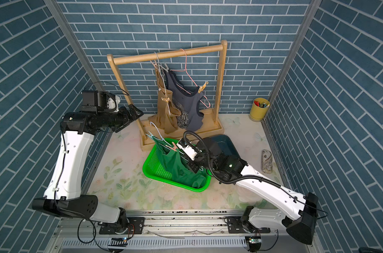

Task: Remove the clothespins securing tank tops to the hanger
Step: Remove the clothespin from the hanger.

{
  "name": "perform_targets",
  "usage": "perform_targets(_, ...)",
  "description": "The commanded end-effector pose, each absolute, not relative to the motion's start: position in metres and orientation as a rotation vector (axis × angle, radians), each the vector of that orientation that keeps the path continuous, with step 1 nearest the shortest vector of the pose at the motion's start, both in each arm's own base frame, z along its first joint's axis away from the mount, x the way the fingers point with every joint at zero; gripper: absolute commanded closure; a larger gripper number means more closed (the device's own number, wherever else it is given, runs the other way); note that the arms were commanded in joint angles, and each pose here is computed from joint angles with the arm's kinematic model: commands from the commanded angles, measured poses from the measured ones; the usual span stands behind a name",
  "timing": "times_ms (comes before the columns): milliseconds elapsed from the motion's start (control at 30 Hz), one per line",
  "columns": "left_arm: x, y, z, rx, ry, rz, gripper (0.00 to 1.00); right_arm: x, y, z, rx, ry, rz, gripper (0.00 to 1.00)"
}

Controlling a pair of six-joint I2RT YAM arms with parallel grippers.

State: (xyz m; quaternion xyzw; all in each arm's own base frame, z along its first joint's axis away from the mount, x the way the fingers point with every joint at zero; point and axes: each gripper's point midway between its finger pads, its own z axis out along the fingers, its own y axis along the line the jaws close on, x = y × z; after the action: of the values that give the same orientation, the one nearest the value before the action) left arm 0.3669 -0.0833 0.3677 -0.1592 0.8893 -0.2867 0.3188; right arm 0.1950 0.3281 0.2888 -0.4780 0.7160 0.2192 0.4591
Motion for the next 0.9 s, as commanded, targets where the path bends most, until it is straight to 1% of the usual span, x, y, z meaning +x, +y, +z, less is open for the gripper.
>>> perform_targets(0,0.365,-0.100,0.360,-0.425,2.358,-0.992,0.01,0.208,0.331,0.323,-1.153,1.547,0.318,1.00)
perform_targets(233,0.370,-0.101,0.330,-0.458,2.441,-1.031,0.06,0.199,0.346,0.310,-1.203,1.426,0.108,1.00)
perform_targets(333,0.369,-0.100,0.318,-0.466,2.478,-1.028,0.13,0.200,0.351,0.307,-1.193,1.381,-0.002,1.00)
perform_targets(400,0.367,-0.099,0.313,-0.472,2.482,-1.028,0.15,0.202,0.352,0.305,-1.181,1.367,-0.049,1.00)
perform_targets(500,0.365,-0.098,0.307,-0.480,2.490,-1.023,0.16,0.204,0.353,0.301,-1.165,1.353,-0.086,1.00)
perform_targets(667,0.362,-0.094,0.297,-0.495,2.505,-1.025,0.16,0.205,0.349,0.308,-1.129,1.327,-0.106,1.00)
perform_targets(767,0.364,-0.094,0.297,-0.505,2.482,-1.050,0.19,0.203,0.348,0.310,-1.124,1.319,-0.102,1.00)
perform_targets(867,0.371,-0.099,0.296,-0.518,2.440,-1.132,0.21,0.198,0.349,0.312,-1.124,1.307,-0.077,1.00)
